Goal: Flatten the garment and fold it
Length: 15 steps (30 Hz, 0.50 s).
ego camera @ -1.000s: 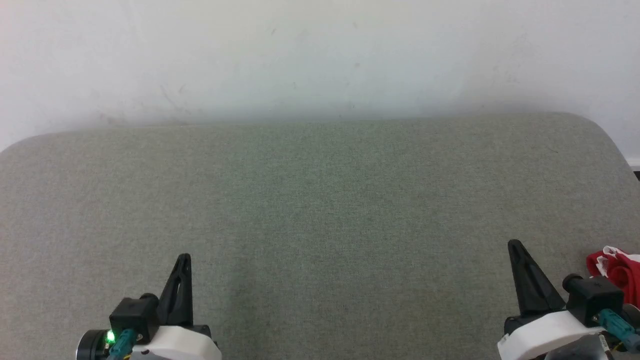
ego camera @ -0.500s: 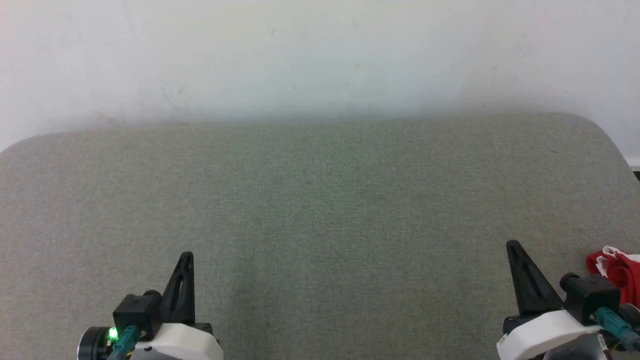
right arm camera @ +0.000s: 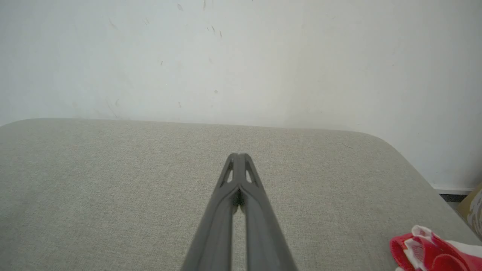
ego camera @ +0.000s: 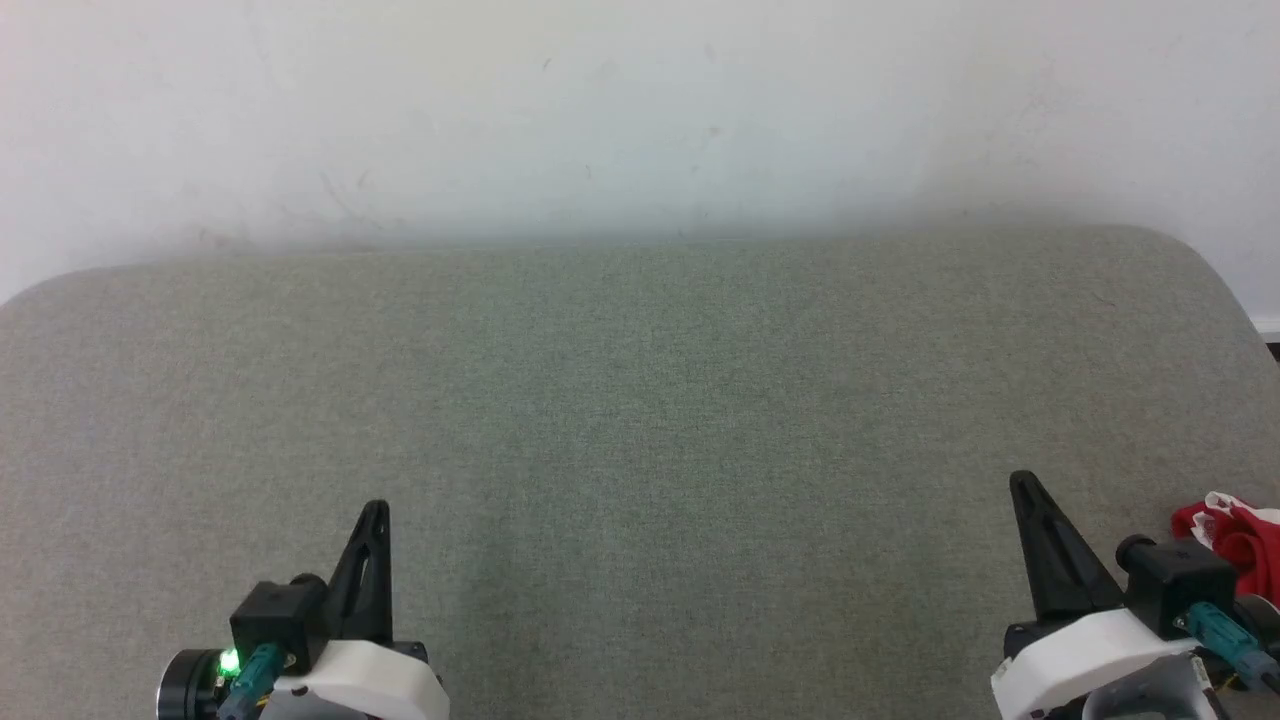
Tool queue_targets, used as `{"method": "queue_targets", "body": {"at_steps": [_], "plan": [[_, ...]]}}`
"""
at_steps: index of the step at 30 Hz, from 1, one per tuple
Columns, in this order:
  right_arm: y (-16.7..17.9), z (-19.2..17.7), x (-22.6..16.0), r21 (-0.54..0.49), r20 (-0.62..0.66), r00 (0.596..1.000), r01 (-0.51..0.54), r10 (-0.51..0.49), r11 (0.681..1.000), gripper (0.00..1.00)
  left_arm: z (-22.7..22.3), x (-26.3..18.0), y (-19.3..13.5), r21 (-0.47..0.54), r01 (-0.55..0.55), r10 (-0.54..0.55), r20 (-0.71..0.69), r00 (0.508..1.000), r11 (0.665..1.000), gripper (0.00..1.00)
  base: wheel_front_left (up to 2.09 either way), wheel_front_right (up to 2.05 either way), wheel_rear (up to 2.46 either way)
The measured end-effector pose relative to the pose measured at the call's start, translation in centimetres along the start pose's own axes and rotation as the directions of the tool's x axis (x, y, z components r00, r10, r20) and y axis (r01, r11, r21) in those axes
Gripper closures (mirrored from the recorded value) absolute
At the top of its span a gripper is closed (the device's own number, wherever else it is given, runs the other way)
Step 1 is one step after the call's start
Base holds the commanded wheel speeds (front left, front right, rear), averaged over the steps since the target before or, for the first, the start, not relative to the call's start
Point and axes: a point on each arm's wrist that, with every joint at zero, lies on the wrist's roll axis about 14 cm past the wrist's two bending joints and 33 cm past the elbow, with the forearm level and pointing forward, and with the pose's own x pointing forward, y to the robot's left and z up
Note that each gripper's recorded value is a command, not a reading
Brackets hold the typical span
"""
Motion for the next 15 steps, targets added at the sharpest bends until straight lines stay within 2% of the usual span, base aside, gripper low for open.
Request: {"method": "queue_targets", "body": {"at_steps": [15], "plan": [[0.17, 0.07, 0.19, -0.016, -0.004, 1.000, -0.006, 0.006, 1.000, 1.00, 0.37, 0.32, -0.28, 0.010, 0.004, -0.004, -0.003, 1.000, 1.000, 1.00, 0.00, 0.00, 0.00]]}}
